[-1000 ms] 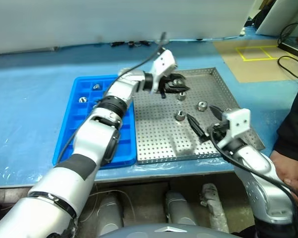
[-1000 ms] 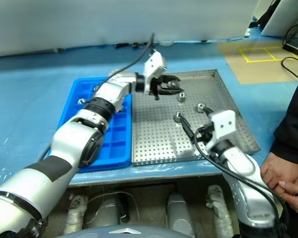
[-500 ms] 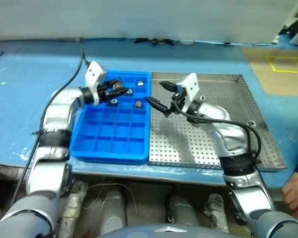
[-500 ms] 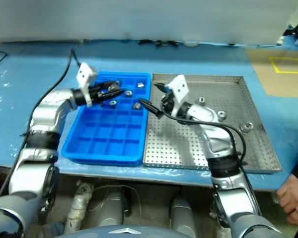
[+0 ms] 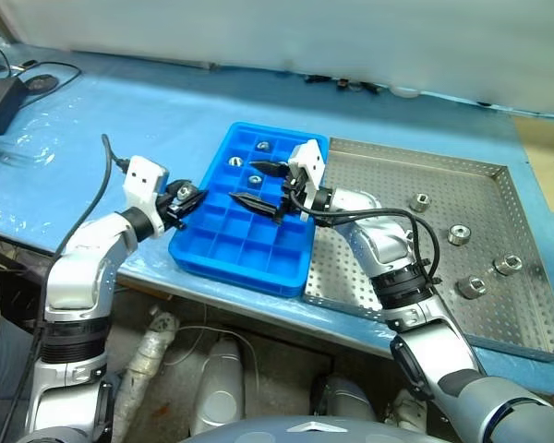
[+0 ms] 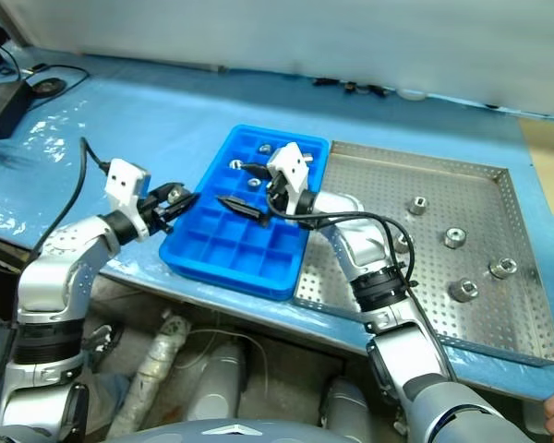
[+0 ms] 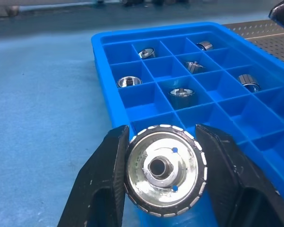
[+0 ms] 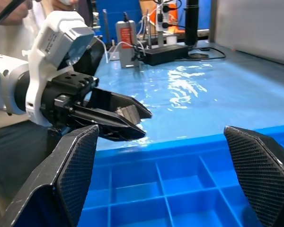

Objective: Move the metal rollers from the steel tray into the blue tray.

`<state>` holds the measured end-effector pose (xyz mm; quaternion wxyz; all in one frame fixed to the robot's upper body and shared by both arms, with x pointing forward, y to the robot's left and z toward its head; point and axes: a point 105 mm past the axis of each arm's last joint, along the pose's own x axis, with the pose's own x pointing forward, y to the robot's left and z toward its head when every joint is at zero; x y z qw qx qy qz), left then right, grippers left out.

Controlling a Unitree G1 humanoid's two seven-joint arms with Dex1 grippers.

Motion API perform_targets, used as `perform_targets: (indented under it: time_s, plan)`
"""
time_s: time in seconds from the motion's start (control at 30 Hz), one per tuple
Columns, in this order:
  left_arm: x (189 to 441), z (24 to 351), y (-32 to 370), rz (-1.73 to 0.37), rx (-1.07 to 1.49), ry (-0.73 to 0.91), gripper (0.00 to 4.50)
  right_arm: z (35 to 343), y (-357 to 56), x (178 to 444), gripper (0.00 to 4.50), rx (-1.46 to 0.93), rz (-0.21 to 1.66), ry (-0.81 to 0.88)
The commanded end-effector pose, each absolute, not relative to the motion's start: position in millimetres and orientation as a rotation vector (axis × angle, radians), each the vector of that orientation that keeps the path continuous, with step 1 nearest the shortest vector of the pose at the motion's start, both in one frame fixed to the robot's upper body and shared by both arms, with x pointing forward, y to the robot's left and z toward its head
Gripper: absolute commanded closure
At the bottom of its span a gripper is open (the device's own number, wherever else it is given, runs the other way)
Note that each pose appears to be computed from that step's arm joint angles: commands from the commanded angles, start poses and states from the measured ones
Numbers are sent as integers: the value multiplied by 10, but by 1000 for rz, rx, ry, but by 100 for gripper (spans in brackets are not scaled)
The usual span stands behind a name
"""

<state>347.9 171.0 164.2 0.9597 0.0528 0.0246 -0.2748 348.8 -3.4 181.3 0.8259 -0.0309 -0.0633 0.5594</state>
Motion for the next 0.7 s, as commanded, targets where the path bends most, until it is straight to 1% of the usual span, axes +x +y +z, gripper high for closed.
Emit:
perform_targets:
  time_s: [0.03,0.23,0.33,0.5,0.7]
  plan:
    - [3579,1810,1656,-537,131,-18,265,1908,-67,3441,0,-70,1181,-178]
    - [3808,1704,1775,-466,142,18,265,1877,-170,3419,0,-66,1123,-167]
    - [3870,1608,1820,-464,161,42,265,1857,-209,3399,0,-60,1099,-159]
    - [3905,1506,1624,-541,165,58,265,1828,-274,3379,0,-52,1059,-148]
    - [3923,1522,1409,-627,178,60,265,1799,-313,3335,0,-45,1040,-135]
